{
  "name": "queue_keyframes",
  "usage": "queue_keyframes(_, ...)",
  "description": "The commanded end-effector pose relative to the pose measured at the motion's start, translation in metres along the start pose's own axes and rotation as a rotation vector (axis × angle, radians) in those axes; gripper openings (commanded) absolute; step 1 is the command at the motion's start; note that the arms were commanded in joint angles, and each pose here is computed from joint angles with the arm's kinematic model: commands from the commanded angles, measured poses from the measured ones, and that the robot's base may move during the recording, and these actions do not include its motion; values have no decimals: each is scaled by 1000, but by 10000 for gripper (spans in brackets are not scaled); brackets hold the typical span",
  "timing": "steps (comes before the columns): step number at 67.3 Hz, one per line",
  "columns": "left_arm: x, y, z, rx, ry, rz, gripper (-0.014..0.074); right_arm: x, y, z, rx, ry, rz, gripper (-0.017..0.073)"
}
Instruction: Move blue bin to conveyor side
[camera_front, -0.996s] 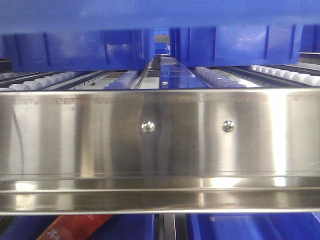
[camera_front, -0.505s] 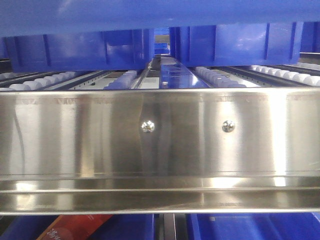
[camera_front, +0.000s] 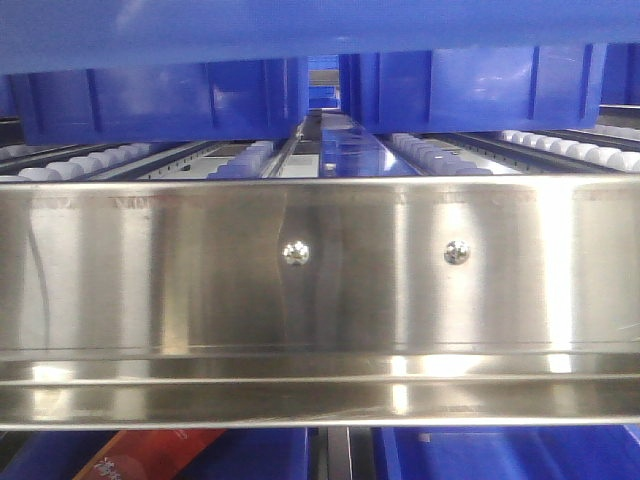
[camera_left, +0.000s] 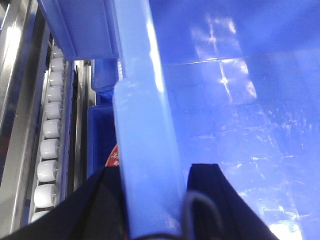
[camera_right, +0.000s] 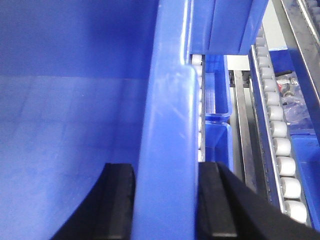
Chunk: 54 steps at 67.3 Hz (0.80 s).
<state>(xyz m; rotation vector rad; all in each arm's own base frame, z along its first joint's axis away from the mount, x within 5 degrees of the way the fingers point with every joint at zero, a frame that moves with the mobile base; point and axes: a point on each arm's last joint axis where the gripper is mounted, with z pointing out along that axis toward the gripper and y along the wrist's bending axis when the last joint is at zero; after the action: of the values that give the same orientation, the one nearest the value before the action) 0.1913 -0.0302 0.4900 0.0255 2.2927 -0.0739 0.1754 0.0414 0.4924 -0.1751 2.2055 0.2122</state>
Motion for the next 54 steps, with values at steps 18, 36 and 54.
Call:
queue_keyframes(18,-6,0,-15,6,-109,23,-8,-11,-2,-14,33,-152,-28,-71)
queue_keyframes(36,-6,0,-15,6,-109,23,-8,-11,-2,-14,33,-152,-28,-71)
queue_keyframes(54,-6,0,-15,6,-109,23,-8,-11,-2,-14,33,-152,-28,-71)
